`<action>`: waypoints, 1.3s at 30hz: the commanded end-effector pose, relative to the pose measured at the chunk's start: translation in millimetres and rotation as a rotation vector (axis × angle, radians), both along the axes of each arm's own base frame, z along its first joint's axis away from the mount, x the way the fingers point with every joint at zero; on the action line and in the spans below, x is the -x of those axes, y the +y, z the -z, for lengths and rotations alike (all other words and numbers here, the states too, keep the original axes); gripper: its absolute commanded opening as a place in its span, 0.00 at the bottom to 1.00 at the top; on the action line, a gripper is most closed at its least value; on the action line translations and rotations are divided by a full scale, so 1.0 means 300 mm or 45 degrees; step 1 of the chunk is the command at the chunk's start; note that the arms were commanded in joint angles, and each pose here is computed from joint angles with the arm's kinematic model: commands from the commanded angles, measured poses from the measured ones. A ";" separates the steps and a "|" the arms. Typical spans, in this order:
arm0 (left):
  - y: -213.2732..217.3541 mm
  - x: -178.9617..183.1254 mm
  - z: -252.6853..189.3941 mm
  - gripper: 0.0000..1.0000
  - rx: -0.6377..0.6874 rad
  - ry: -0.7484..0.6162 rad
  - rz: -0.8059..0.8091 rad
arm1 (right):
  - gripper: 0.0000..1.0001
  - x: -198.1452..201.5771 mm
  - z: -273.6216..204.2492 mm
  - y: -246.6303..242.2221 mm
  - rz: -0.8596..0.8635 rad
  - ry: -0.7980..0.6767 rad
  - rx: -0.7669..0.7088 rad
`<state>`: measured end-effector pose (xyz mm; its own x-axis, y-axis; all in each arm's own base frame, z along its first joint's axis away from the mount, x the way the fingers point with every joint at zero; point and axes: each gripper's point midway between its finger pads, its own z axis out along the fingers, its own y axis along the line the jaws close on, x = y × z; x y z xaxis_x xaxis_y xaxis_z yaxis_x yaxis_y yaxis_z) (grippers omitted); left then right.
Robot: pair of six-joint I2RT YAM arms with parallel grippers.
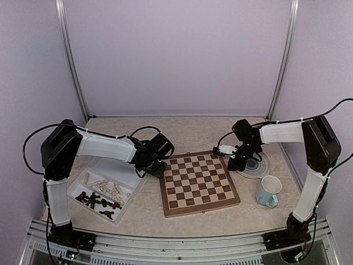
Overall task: Set up the chess pieces on the board
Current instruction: Adjust the chessboard at the center of the board, then move the storage box to the center of the board.
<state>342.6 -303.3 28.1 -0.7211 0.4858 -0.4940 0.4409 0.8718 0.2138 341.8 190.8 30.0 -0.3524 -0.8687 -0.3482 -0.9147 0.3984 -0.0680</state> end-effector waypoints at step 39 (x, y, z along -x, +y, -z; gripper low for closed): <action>0.398 0.283 -0.372 0.77 0.449 -0.159 -0.503 | 0.89 0.060 -0.573 0.114 -0.074 -0.109 -0.689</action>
<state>261.1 -207.8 148.5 -0.6988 0.1070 -0.7073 0.1755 0.9842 -0.0246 332.2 214.4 179.2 -0.2932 -0.6212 -0.7268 -0.9111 0.4119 0.0154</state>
